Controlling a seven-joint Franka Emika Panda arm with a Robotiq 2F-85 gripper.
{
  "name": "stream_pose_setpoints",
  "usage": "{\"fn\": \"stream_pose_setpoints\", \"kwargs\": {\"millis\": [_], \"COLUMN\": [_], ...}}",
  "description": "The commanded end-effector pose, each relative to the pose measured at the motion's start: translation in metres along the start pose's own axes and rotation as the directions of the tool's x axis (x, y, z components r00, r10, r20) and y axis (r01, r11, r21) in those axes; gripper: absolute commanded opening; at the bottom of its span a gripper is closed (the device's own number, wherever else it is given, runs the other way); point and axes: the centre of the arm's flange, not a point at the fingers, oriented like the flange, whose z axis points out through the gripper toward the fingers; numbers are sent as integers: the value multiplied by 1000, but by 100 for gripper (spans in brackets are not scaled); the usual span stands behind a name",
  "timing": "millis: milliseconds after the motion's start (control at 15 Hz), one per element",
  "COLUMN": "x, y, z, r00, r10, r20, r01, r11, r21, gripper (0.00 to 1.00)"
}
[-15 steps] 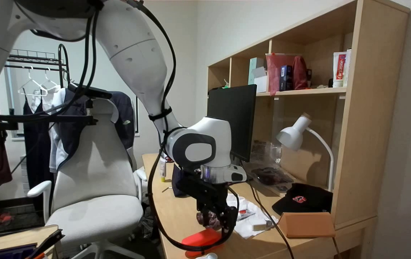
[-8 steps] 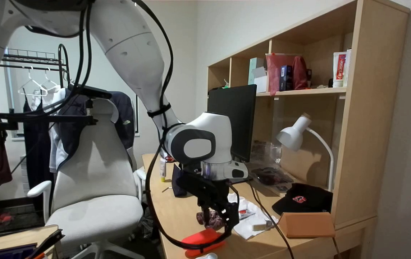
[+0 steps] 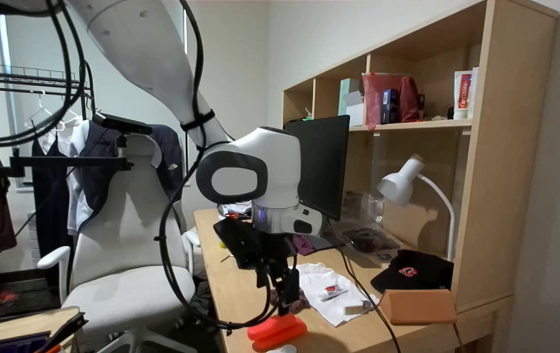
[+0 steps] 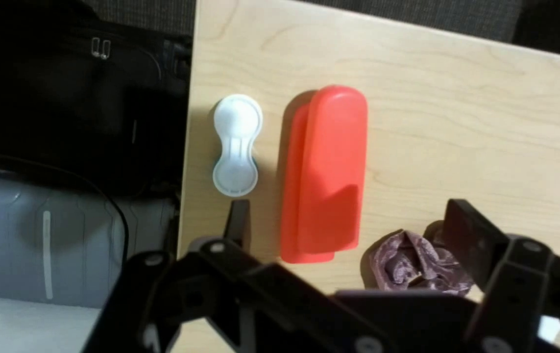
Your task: Stack the orange objects
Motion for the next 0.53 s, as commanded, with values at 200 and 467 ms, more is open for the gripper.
{"fn": "stream_pose_setpoints", "kwargs": {"millis": [200,467], "x": [-33,-30], "y": [2,2], "z": [-58,-88], "r00": [998,994], "r10": [20,58], "r20": [52,88], "r01": [-28,-69], "r11": [989,990], "r21": [145,121], "gripper": [100,100]}}
